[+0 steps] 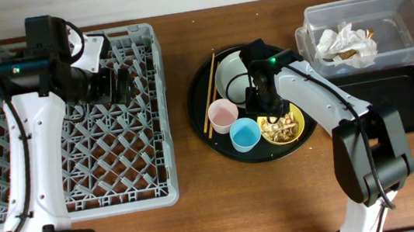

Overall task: Sort waste into correct bins and load items into the dishwasher rack
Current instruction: 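Move the right gripper to the yellow bowl and grasp its rim, then tip the yellow bowl over the black tray to dump the scraps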

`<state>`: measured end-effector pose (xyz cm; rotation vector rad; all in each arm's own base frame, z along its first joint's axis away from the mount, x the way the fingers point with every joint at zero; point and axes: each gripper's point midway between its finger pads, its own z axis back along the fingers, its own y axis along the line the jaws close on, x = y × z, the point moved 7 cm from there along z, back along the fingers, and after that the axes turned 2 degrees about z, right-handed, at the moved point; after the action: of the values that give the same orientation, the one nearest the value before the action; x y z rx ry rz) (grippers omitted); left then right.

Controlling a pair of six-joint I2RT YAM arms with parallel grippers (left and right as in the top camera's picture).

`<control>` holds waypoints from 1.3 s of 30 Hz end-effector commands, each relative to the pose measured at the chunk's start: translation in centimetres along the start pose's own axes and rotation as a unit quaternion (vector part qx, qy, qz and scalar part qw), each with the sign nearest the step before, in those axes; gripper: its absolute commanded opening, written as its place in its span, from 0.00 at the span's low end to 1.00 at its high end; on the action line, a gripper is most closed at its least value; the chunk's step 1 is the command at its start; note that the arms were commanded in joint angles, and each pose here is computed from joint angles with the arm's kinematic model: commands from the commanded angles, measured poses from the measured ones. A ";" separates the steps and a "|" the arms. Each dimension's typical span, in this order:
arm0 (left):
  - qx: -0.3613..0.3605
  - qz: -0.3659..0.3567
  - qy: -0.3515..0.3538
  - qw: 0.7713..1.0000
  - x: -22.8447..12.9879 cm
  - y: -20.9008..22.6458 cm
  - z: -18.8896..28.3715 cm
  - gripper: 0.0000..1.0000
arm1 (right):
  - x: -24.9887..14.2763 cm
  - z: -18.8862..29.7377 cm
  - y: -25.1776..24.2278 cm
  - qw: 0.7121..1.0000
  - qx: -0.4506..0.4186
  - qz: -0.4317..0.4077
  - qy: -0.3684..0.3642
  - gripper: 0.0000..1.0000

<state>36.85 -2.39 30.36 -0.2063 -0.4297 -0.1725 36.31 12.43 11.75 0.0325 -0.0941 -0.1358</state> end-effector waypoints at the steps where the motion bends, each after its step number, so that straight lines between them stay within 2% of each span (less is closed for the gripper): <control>1: 0.001 -0.008 -0.009 1.000 0.5 0.0 0.3 1.00 | -0.2 -0.7 0.3 1.000 -0.002 0.000 0.008 0.46; 7: 0.001 -0.008 -0.009 1.000 0.5 0.0 0.3 0.99 | -0.8 -1.3 0.0 1.000 -0.012 0.001 0.017 0.34; 11: 0.001 -0.008 -0.009 1.000 0.5 0.0 0.3 0.99 | -1.7 -2.5 -0.5 0.999 -0.017 0.000 0.029 0.33; 13: 0.001 -0.008 -0.009 1.000 0.5 0.0 0.3 0.99 | -1.7 -2.5 -0.5 1.000 -0.016 0.000 0.027 0.27; 15: 0.001 -0.008 -0.009 1.000 0.5 0.0 0.3 0.99 | -1.6 -2.5 -0.5 1.000 -0.016 -0.001 0.026 0.26; 16: 0.001 -0.008 -0.009 1.000 0.5 0.0 0.3 0.99 | -1.6 -2.5 -0.5 1.000 -0.016 0.001 0.026 0.23; 19: 0.001 -0.008 -0.009 1.000 0.5 0.0 0.3 0.99 | -1.6 -2.5 -0.5 1.000 -0.016 0.000 0.026 0.04; 24: 0.001 -0.008 -0.009 1.000 0.5 0.0 0.3 0.99 | -1.1 -1.5 -1.3 0.999 -0.020 0.013 0.035 0.04; 28: 0.001 -0.008 -0.009 1.000 0.5 0.0 0.3 0.99 | 0.4 2.0 -1.7 0.999 -0.017 0.025 0.038 0.04; 34: 0.001 -0.008 -0.009 1.000 0.5 0.0 0.3 0.99 | 2.2 9.7 -1.4 0.997 0.014 0.063 -0.030 0.04; 39: 0.001 -0.008 -0.009 1.000 0.5 0.0 0.3 0.99 | 1.7 15.0 -5.4 0.992 0.090 0.062 -0.069 0.04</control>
<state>36.86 -2.39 30.38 -0.2062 -0.4305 -0.1726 36.62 9.11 22.02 0.0941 -0.1362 -0.0276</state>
